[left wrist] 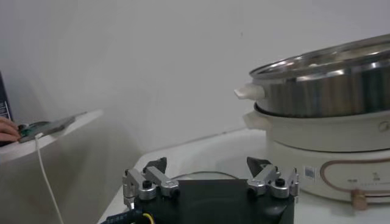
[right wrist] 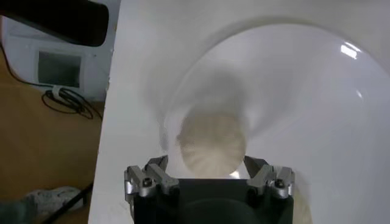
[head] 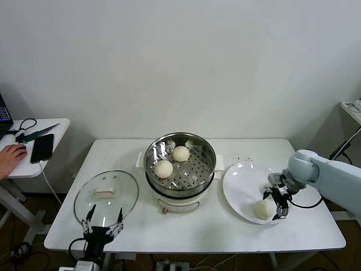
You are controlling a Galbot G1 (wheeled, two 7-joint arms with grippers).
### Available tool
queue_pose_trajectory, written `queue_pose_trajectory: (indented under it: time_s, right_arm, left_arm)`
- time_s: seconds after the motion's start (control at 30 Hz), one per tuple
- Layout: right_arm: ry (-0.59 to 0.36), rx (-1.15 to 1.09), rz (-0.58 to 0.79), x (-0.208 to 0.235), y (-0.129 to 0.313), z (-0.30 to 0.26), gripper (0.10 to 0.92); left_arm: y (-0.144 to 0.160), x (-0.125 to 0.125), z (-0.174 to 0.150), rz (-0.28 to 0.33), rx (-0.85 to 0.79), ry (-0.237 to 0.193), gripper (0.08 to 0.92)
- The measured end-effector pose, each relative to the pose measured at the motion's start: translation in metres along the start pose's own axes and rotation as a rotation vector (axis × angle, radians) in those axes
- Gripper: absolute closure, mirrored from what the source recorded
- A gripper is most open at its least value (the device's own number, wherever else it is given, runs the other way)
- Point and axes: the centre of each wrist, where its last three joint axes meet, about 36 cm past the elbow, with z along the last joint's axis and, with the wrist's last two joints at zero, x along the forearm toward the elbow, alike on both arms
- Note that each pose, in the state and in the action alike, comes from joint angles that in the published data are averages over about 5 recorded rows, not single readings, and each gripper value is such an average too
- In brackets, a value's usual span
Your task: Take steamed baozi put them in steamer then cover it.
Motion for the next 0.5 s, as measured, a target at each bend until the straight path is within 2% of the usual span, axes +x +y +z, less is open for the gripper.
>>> queue_pose_trajectory:
  time_s: [0.33,0.5]
  right_arm:
    - [0.003,0.009,-0.007,-0.010,-0.009,-0.005,0.201]
    - [0.003,0.013,-0.010,-0.012,-0.012,-0.008,0.256]
  left_arm:
    - [-0.001,-0.001,0.002,0.001,-0.006,0.004,0.177]
    - [-0.001,-0.001,0.002,0.002,-0.007,0.003,0.177]
